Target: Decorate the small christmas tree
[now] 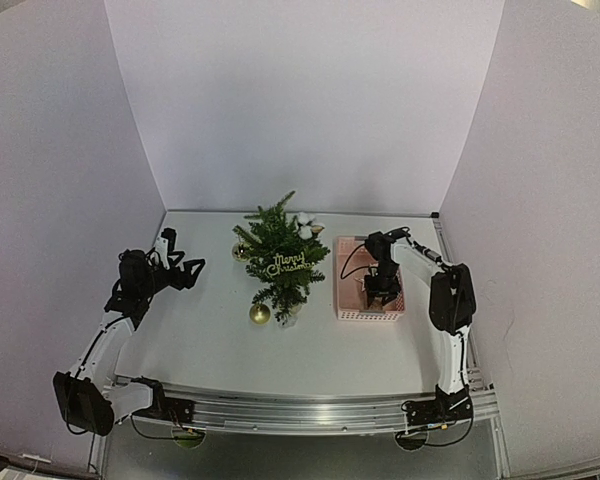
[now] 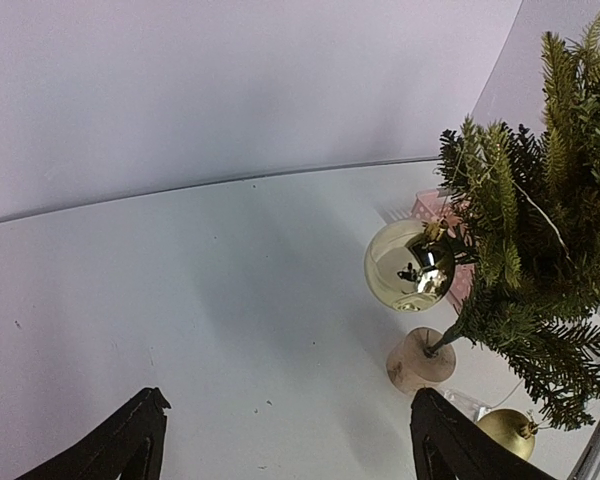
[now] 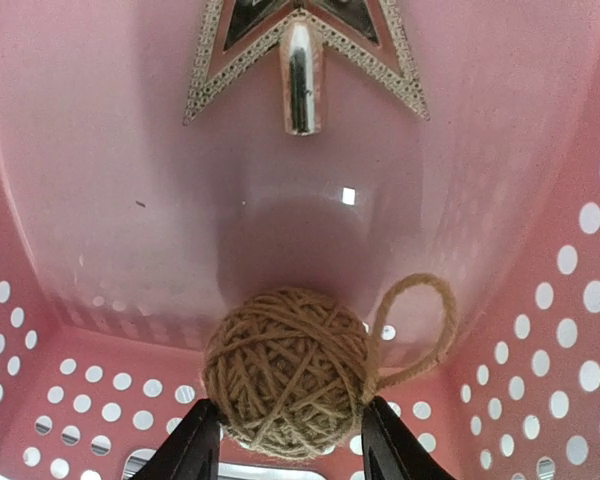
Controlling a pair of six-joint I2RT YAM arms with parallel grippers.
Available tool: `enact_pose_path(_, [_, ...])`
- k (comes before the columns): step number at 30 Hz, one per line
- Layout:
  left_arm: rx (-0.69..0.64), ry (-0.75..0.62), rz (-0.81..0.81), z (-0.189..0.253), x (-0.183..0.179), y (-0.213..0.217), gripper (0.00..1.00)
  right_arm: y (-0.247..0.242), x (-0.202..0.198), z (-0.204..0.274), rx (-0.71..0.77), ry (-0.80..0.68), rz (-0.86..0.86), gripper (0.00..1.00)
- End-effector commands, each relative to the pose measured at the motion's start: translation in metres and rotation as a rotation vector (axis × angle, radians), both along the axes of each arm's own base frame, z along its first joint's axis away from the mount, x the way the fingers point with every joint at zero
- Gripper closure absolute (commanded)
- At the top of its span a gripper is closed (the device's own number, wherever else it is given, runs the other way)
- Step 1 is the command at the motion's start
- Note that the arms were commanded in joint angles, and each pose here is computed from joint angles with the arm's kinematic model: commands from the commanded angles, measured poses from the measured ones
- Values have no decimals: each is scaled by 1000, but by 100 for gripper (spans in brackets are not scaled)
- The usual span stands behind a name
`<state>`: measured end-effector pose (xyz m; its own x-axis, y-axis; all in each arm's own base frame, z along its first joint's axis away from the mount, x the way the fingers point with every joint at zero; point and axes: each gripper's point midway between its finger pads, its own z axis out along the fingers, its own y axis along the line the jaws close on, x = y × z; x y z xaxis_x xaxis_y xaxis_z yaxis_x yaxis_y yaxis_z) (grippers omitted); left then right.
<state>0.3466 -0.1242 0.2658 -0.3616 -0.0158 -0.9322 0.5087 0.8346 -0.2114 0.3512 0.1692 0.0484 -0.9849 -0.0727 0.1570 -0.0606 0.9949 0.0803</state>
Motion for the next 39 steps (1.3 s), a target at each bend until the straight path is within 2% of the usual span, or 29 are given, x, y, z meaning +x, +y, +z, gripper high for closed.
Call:
enact_pose_path(1, [4, -39, -13, 11, 1, -2, 16, -11, 16, 6, -79, -63, -32, 58])
enact_pose_path(6, [5, -40, -14, 11, 1, -2, 16, -23, 20, 4, -145, -83, -79, 59])
enact_pose_path(14, [5, -35, -17, 9, 2, -2, 16, -24, 21, -5, -150, -66, -97, 58])
enact_pose_path(18, [11, -36, -17, 9, 2, -2, 16, -12, 20, -1, -88, -55, -100, 50])
enact_pose_path(22, [12, -37, -16, 9, 2, -2, 16, -10, 15, 4, -67, -42, -100, 37])
enact_pose_path(30, [13, -31, -19, 7, 4, -2, 16, -13, -4, 3, -100, -3, -124, 32])
enact_pose_path(35, [3, -37, -23, 9, 5, -3, 16, -5, -4, -13, -98, 13, -130, 33])
enact_pose_path(39, [12, -40, -26, 11, 4, -3, 16, -8, 4, -11, -122, -21, -126, 46])
